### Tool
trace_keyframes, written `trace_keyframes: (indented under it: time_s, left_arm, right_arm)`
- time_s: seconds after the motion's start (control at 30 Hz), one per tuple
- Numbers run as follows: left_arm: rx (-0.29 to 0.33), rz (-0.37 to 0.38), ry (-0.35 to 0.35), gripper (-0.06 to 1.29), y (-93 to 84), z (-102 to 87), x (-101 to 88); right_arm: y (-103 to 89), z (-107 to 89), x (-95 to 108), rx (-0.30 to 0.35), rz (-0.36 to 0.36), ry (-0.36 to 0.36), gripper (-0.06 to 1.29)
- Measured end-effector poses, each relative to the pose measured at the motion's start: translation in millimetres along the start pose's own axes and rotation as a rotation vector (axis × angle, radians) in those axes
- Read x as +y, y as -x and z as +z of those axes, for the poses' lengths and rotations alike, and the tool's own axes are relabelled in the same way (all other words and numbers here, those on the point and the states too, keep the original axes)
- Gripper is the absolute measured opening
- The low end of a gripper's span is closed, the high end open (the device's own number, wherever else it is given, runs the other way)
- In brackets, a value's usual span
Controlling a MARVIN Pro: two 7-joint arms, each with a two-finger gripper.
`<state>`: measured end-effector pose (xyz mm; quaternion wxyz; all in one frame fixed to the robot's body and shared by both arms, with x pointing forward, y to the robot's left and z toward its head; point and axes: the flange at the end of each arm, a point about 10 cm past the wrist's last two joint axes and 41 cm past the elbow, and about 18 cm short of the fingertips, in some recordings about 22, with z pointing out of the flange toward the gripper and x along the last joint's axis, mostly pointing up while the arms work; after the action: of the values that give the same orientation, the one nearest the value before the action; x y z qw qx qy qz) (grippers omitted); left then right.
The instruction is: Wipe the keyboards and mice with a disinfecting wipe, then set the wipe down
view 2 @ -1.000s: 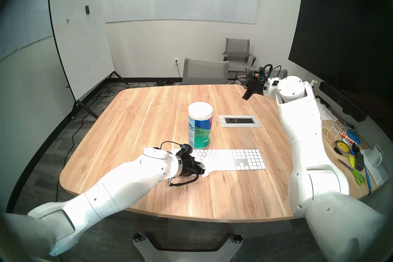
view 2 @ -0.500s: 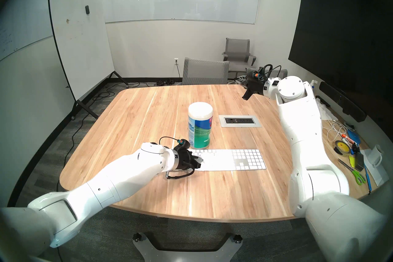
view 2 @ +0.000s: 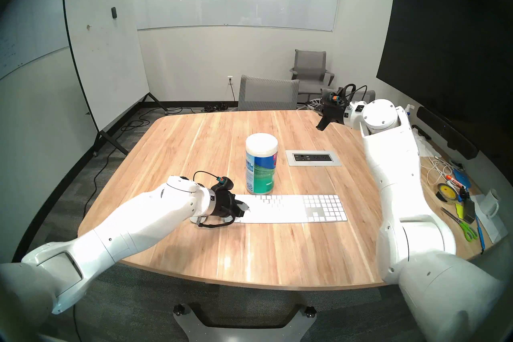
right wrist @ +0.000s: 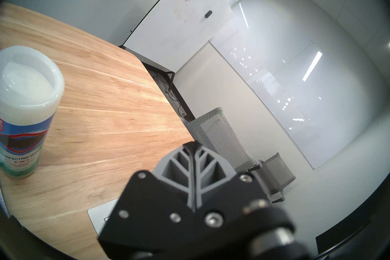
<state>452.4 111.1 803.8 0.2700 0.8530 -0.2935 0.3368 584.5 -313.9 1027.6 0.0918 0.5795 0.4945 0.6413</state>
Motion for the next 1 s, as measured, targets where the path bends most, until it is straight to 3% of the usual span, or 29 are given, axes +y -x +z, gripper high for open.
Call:
trace_keyframes:
  time_s: [0.2, 0.43, 0.77, 1.0]
  left_arm:
    - [-0.035, 0.009, 0.012, -0.02, 5.4, -15.7, -9.3]
    - [-0.062, 0.016, 0.005, -0.02, 8.3, -15.1, -21.3]
    - [-0.042, 0.024, -0.004, -0.02, -13.1, 1.1, -31.4]
    - [-0.007, 0.051, 0.005, -0.02, -45.3, 9.2, -22.1]
  right_arm:
    - [0.0, 0.0, 0.0, 0.000, 0.000, 0.000, -0.03]
    - [0.0, 0.0, 0.0, 0.000, 0.000, 0.000, -0.03]
    - [0.0, 0.0, 0.0, 0.000, 0.000, 0.000, -0.03]
    - [0.0, 0.0, 0.0, 0.000, 0.000, 0.000, -0.03]
